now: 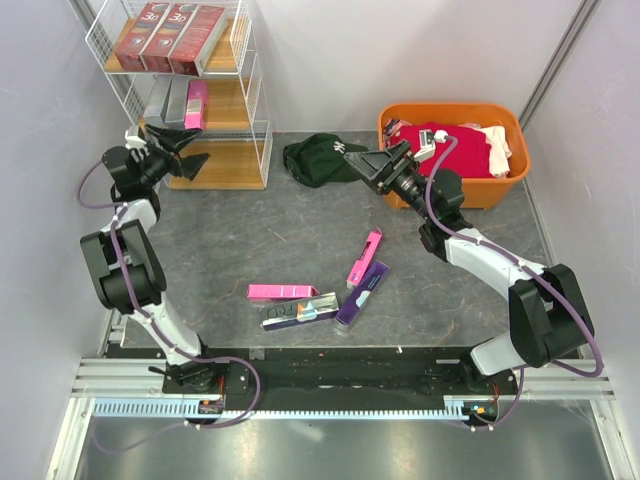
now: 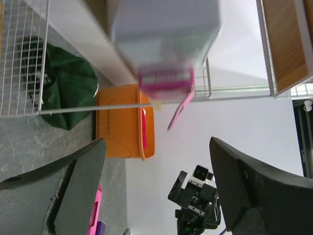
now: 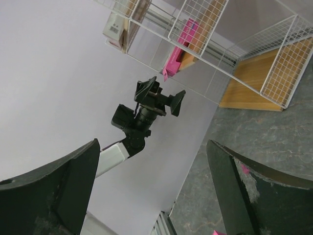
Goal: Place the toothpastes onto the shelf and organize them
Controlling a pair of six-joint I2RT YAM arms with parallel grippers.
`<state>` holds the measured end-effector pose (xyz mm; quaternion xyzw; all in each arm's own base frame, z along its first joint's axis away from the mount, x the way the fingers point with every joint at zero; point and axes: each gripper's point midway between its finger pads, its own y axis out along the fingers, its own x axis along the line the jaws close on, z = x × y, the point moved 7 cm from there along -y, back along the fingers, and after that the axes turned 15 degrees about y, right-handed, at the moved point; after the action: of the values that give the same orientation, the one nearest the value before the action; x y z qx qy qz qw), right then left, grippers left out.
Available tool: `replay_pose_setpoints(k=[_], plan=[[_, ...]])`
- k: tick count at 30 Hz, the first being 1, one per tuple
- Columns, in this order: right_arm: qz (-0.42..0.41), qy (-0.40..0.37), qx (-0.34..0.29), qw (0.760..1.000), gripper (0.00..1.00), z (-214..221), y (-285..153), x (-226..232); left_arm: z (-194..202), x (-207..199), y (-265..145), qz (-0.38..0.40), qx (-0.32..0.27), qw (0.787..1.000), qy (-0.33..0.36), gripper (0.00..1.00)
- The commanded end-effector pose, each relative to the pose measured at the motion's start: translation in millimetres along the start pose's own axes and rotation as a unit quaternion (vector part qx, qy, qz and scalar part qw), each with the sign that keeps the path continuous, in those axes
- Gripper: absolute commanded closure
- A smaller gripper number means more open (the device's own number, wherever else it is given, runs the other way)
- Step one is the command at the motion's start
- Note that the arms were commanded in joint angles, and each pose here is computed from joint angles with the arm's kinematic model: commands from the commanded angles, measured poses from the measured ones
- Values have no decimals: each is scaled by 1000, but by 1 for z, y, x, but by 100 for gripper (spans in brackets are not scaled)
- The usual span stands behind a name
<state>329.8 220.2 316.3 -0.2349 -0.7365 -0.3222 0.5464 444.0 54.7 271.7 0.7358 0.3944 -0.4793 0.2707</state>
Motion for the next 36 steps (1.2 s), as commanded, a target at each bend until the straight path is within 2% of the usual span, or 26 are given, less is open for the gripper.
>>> replay_pose_setpoints(k=[1,9,10,12,13,15,19,21,24,28,35,36], plan=[[2,-30,1,1000,2,-2,-2,9,21,-47,-26,38,-11,994,98,5],[53,-94,13,994,2,0,-14,-2,81,-51,-64,-3,31,989,141,3],[71,-94,18,993,2,1,-16,-7,89,-46,-68,-15,37,985,171,3],[80,-116,34,989,2,3,-18,-12,104,-45,-77,-59,47,982,173,3],[95,-118,42,988,2,5,-20,-17,113,-42,-77,-72,61,974,204,3],[120,-122,41,984,2,4,-21,-23,125,-41,-84,-110,69,968,213,3],[242,-131,39,960,2,-2,-30,-55,147,-32,-90,-164,95,951,244,3],[280,-134,21,950,2,-6,-34,-65,149,-25,-92,-207,88,940,258,3],[345,-133,32,928,2,-6,-41,-84,157,-18,-95,-247,97,926,268,3],[429,-120,73,892,2,0,-54,-121,168,-16,-89,-264,122,914,285,3],[509,-112,96,848,3,11,-85,-165,174,-13,-78,-271,153,904,292,3],[517,-113,100,843,5,12,-89,-168,173,-14,-77,-270,154,904,295,3]])
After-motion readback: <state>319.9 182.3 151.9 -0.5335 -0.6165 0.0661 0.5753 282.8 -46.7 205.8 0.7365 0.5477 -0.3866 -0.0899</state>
